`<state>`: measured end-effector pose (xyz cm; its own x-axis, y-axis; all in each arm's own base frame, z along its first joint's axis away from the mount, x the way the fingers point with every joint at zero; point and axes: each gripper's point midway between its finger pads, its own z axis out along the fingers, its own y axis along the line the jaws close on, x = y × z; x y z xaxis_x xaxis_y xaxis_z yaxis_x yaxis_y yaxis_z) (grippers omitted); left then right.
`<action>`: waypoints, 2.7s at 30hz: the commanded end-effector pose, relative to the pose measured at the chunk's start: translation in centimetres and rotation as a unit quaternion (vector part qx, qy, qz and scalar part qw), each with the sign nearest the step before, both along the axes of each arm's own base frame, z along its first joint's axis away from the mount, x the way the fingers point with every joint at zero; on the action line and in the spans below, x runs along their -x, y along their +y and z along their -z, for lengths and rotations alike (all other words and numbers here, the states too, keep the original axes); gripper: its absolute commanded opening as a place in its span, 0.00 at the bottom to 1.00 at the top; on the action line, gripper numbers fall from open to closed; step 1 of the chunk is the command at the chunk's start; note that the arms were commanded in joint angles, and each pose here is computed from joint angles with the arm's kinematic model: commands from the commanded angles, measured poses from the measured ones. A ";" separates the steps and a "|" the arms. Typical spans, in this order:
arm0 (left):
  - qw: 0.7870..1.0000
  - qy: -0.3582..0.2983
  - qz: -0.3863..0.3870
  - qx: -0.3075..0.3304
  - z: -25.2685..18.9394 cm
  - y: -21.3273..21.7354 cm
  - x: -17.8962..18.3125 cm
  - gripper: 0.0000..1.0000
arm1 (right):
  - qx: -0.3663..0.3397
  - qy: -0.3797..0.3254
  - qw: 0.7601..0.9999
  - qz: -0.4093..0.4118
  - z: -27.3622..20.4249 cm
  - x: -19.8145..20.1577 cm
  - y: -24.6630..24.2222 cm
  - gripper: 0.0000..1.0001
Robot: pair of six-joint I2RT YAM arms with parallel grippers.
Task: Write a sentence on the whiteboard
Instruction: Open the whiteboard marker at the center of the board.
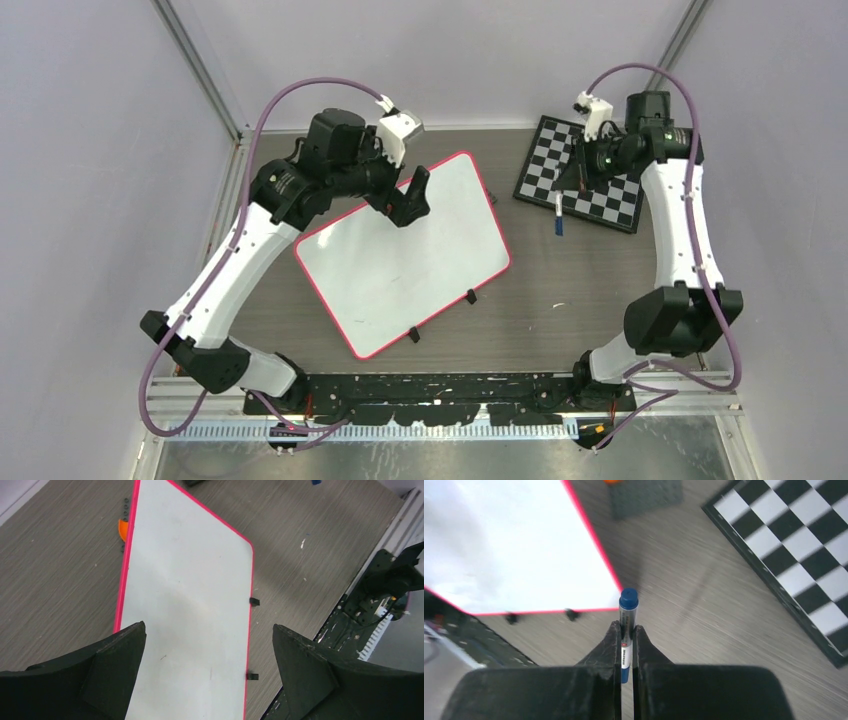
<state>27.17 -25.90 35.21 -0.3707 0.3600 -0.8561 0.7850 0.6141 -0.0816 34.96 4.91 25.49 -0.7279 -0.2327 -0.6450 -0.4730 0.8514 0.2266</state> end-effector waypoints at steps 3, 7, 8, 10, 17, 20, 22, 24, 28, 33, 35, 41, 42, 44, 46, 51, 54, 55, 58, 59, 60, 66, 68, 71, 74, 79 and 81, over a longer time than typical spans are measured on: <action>0.997 -0.011 0.026 0.068 -2.8 -2.4 -0.3 1.00 | -0.264 -0.074 0.961 0.043 -12.3 1.2 6.3 0.00; 0.992 0.008 0.055 0.111 -3.4 -4.6 -0.2 1.00 | -0.368 -0.128 0.919 0.051 -17.3 1.3 7.6 0.00; 0.990 0.018 0.065 0.123 -3.6 -5.1 0.0 1.00 | -0.394 -0.137 0.907 0.049 -18.4 1.5 8.0 0.00; 0.984 0.052 0.089 0.143 -3.2 -6.5 0.4 0.98 | -0.436 -0.141 0.888 0.046 -20.3 2.0 8.6 0.00; 0.955 0.111 0.155 0.228 -4.7 -9.9 1.4 0.83 | -0.457 -0.127 0.879 0.055 -22.1 2.9 10.3 0.00; 0.946 0.114 0.165 0.254 -5.6 -10.4 1.6 0.78 | -0.454 -0.113 0.883 0.041 -21.8 3.8 12.0 0.00; 0.945 0.122 0.168 0.253 -5.5 -10.5 1.7 0.77 | -0.453 -0.103 0.885 0.040 -21.5 4.0 12.5 0.00; 0.945 0.126 0.168 0.252 -5.2 -10.5 1.7 0.75 | -0.451 -0.098 0.886 0.042 -21.2 4.2 12.7 0.00; 0.945 0.120 0.175 0.249 -5.1 -10.7 2.1 0.66 | -0.446 -0.088 0.889 0.046 -20.9 4.4 13.2 0.00; 0.946 0.116 0.173 0.248 -5.2 -10.9 1.8 0.40 | -0.449 -0.077 0.889 0.046 -20.7 4.4 13.6 0.00; 0.945 0.121 0.176 0.249 -5.1 -11.0 1.9 0.33 | -0.449 -0.073 0.889 0.046 -20.5 4.3 13.7 0.00; 0.936 0.138 0.189 0.262 -4.7 -11.7 1.8 0.36 | -0.453 -0.050 0.889 0.039 -19.3 4.3 14.5 0.00; 0.936 0.136 0.188 0.264 -4.9 -11.8 1.7 0.37 | -0.452 -0.050 0.890 0.038 -19.2 4.3 14.6 0.00; 0.936 0.137 0.187 0.266 -5.1 -12.2 1.2 0.29 | -0.450 -0.049 0.891 0.038 -19.2 4.2 14.6 0.00; 0.936 0.138 0.183 0.266 -5.1 -12.4 0.8 0.19 | -0.448 -0.050 0.892 0.037 -19.2 4.2 14.6 0.00; 0.940 0.133 0.186 0.253 -4.9 -11.9 0.9 0.00 | -0.438 -0.051 0.898 0.008 -19.0 5.3 14.9 0.14; 0.944 0.133 0.211 0.218 -3.5 -10.6 2.1 0.00 | -0.418 -0.044 0.906 -0.047 -18.7 7.1 15.2 0.54; 0.944 0.123 0.232 0.199 -2.9 -10.0 2.8 0.00 | -0.409 -0.039 0.909 -0.069 -18.5 7.8 15.3 0.65; 0.942 0.090 0.291 0.143 -0.9 -7.8 4.7 0.00 | -0.383 -0.009 0.915 -0.124 -17.2 10.1 15.2 0.79; 0.940 0.078 0.307 0.123 -0.4 -7.1 5.3 0.00 | -0.376 0.008 0.916 -0.137 -16.7 10.9 15.2 0.81; 0.939 0.078 0.318 0.106 0.3 -6.5 5.9 0.00 | -0.367 0.019 0.918 -0.149 -16.3 11.6 15.1 0.84; 0.924 0.128 0.350 0.080 2.2 -5.6 7.8 0.00 | -0.307 0.038 0.936 -0.169 -13.8 13.7 14.6 0.89; 0.921 0.131 0.358 0.080 2.4 -5.7 8.1 0.00 | -0.293 0.045 0.940 -0.172 -12.9 14.0 14.7 0.83; 0.917 0.133 0.368 0.079 2.8 -5.8 8.6 0.00 | -0.269 0.059 0.945 -0.178 -11.3 14.5 14.9 0.75; 0.913 0.136 0.379 0.072 3.4 -6.0 9.2 0.00 | -0.265 0.062 0.944 -0.185 -10.9 14.9 15.3 0.59; 0.907 0.149 0.389 0.060 3.8 -6.5 10.0 0.00 | -0.267 0.067 0.940 -0.201 -10.7 15.3 16.4 0.63; 0.908 0.153 0.387 0.060 3.8 -6.7 9.8 0.00 | -0.266 0.070 0.939 -0.206 -10.5 15.4 16.8 0.59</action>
